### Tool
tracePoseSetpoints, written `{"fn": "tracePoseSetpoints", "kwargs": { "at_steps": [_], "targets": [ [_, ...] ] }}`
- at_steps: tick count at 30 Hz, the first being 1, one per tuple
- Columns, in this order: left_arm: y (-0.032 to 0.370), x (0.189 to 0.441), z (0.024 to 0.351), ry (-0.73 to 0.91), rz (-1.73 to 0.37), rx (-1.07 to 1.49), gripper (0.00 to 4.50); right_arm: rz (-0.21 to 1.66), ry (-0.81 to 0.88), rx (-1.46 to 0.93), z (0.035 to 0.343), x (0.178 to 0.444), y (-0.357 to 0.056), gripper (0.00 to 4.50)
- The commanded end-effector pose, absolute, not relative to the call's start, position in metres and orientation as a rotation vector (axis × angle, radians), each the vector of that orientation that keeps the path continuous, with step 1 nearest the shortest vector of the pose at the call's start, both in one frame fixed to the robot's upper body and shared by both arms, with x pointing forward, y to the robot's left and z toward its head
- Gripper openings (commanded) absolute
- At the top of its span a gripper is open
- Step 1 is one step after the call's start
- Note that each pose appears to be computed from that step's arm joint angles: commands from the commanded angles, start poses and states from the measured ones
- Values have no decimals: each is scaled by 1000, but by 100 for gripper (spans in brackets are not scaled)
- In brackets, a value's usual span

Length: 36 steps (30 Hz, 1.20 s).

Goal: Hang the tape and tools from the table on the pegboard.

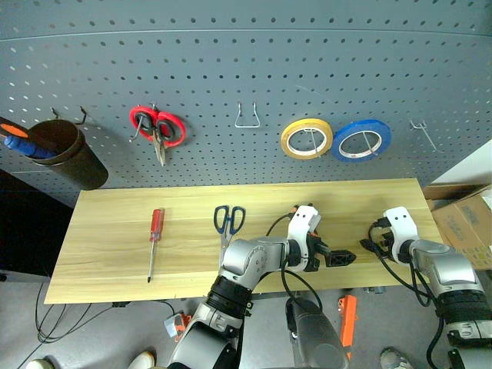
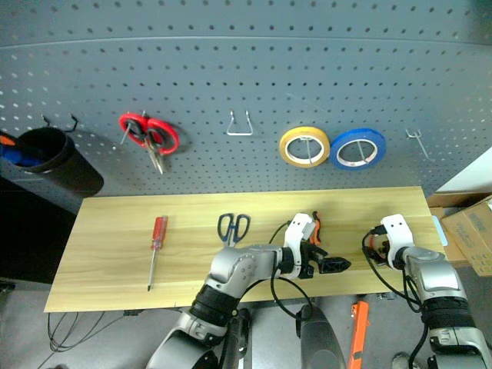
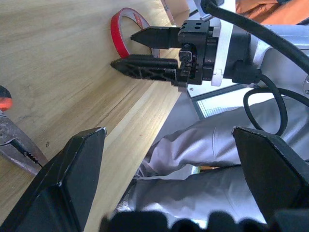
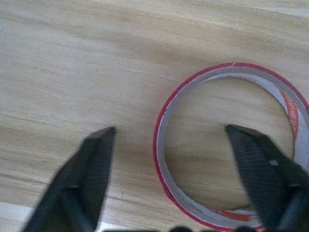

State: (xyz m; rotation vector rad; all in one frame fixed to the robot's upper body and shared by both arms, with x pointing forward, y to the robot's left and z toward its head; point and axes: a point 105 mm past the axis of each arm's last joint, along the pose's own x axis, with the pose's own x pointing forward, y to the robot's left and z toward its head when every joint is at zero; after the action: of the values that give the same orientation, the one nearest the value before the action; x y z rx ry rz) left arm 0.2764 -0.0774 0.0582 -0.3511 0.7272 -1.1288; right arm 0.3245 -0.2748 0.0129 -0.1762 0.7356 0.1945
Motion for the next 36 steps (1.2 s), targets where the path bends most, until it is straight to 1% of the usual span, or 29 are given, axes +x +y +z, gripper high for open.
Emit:
{"fn": "tracePoseSetpoints", "kwargs": {
  "at_steps": [1,2,7,8,14,18,19,20,23,27,33,36],
  "targets": [
    [-89,271,74,687,-1178,-382,450,184,801,-148,-2,314,-276,235],
    [-89,271,75,686,-1178,-386,450,186,801,-147,-2,315,-275,196],
    [-90,270,81,685,-1187,-401,450,190,801,-148,0,317,-274,41],
    [-90,270,81,685,-1187,-399,450,190,800,-149,0,318,-274,4],
    [-92,273,85,658,-1190,-370,450,169,784,-167,5,318,-276,2],
    [-97,282,102,474,-1203,-288,450,132,758,-212,11,313,-283,2],
    [-99,285,109,397,-1199,-289,450,120,745,-218,14,312,-285,2],
    [-100,286,114,357,-1205,-287,450,107,729,-231,17,310,-286,2],
    [-104,286,115,364,-1217,-282,450,65,679,-295,29,304,-291,2],
    [-105,288,129,309,-1254,-282,450,-32,591,-360,48,295,-299,2],
    [-100,287,143,279,-1319,-276,450,-126,447,-301,77,277,-295,2],
    [-90,287,160,246,-1356,-262,450,-171,349,-317,98,267,-289,2]
  ]
}}
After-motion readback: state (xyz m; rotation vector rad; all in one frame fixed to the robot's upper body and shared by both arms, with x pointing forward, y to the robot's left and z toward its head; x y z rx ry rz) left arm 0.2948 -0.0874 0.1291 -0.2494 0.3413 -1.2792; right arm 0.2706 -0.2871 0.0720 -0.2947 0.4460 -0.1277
